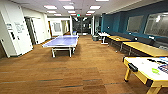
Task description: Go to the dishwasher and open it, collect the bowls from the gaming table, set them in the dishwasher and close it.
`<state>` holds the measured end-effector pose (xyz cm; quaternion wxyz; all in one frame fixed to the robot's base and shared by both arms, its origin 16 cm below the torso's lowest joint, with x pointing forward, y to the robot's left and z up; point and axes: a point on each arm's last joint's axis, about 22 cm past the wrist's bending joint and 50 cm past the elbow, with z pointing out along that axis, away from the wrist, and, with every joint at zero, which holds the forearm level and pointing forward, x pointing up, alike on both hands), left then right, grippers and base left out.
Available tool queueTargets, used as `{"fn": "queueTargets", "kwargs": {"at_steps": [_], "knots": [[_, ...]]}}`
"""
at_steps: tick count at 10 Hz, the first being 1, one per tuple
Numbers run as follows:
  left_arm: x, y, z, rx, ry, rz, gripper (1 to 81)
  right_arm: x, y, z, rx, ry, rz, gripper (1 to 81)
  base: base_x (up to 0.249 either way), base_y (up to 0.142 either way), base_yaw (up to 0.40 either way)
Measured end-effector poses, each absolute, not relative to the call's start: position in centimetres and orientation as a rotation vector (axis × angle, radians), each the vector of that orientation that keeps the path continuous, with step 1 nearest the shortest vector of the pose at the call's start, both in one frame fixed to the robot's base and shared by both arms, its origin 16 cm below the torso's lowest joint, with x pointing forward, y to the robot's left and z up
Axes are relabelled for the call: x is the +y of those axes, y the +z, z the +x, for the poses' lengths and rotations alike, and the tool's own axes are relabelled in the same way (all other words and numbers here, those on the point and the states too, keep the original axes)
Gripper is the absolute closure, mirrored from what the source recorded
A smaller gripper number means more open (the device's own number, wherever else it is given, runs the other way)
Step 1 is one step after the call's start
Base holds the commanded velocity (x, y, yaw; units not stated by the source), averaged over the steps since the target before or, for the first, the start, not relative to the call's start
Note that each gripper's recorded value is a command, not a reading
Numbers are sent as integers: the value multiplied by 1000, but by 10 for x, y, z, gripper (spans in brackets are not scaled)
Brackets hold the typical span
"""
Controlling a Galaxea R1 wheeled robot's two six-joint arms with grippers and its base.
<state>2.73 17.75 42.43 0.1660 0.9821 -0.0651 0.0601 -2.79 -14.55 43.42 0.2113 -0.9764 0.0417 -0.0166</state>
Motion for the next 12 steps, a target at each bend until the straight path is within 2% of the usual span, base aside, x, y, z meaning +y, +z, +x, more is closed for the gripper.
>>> {"fn": "queueTargets", "kwargs": {"at_steps": [12], "knots": [[175, 425, 25, -188, 168, 2793, 10, -144, 434, -30, 116, -43, -2711, 10, 0, 0, -397]]}}
